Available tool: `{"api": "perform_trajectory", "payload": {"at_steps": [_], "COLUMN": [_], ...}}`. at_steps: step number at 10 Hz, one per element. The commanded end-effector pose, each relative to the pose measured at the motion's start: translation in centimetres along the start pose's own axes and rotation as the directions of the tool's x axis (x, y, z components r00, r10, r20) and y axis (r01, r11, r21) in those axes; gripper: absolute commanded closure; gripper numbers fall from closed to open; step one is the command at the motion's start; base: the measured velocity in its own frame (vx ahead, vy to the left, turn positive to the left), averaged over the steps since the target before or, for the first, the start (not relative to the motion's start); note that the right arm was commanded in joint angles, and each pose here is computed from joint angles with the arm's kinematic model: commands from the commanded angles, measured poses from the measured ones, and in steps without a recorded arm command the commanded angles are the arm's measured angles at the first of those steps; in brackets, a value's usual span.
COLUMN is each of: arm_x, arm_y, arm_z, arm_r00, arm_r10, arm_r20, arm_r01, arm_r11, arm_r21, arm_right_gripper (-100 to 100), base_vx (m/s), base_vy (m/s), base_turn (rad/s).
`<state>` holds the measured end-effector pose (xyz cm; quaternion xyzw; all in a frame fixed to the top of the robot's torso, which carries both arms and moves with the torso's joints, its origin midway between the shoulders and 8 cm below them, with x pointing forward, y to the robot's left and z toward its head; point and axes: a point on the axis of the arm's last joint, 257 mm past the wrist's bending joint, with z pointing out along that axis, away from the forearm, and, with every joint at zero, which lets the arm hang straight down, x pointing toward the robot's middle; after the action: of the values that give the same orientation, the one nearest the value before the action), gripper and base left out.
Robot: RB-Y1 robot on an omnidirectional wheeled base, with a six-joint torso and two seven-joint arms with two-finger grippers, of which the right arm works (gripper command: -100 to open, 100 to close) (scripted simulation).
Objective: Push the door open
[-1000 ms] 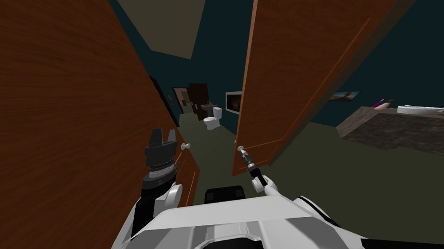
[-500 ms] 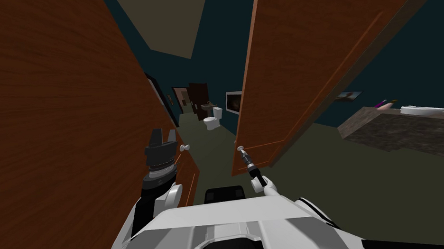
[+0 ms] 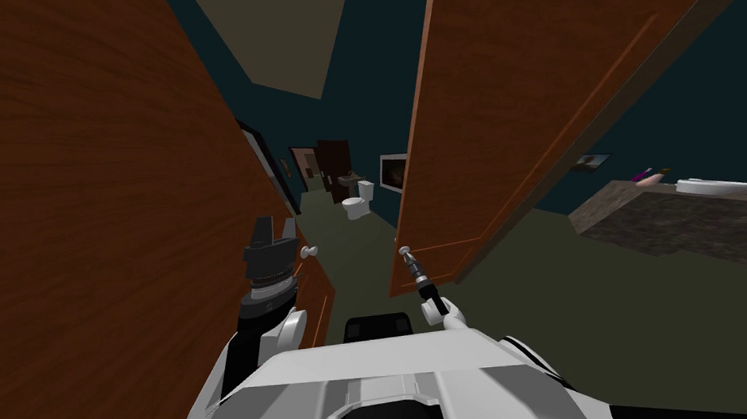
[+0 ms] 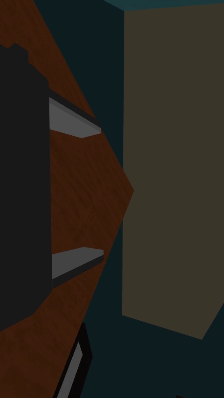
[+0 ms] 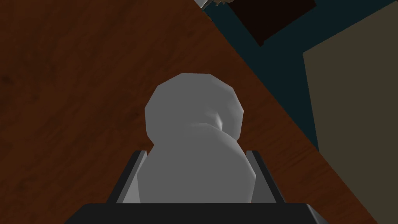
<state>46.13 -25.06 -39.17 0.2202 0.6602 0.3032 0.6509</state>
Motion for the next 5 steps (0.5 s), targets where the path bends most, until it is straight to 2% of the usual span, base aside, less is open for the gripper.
{"api": "perform_trajectory", "payload": {"at_steps": [1, 3, 4, 5], "arm_x": [-0.63, -0.64, -0.64, -0.64], "arm_y": [-0.3, -0.22, -0.22, -0.19], "arm_z": [0.13, -0.02, -0.02, -0.1], "arm_r00": [0.999, 0.993, 0.99, 0.983], "arm_r10": [0.029, 0.117, 0.135, 0.18], "arm_r20": [0.014, 0.029, 0.029, 0.037], "arm_r01": [-0.029, -0.117, -0.135, -0.18], "arm_r11": [1.0, 0.993, 0.991, 0.984], "arm_r21": [0.004, 0.01, 0.01, 0.011], "arm_right_gripper": [100, 100, 100, 100], "base_vx": [0.035, 0.061, 0.055, 0.065], "base_vy": [-0.004, 0.003, 0.006, 0.0], "base_turn": [-0.001, -0.008, -0.007, -0.001]}}
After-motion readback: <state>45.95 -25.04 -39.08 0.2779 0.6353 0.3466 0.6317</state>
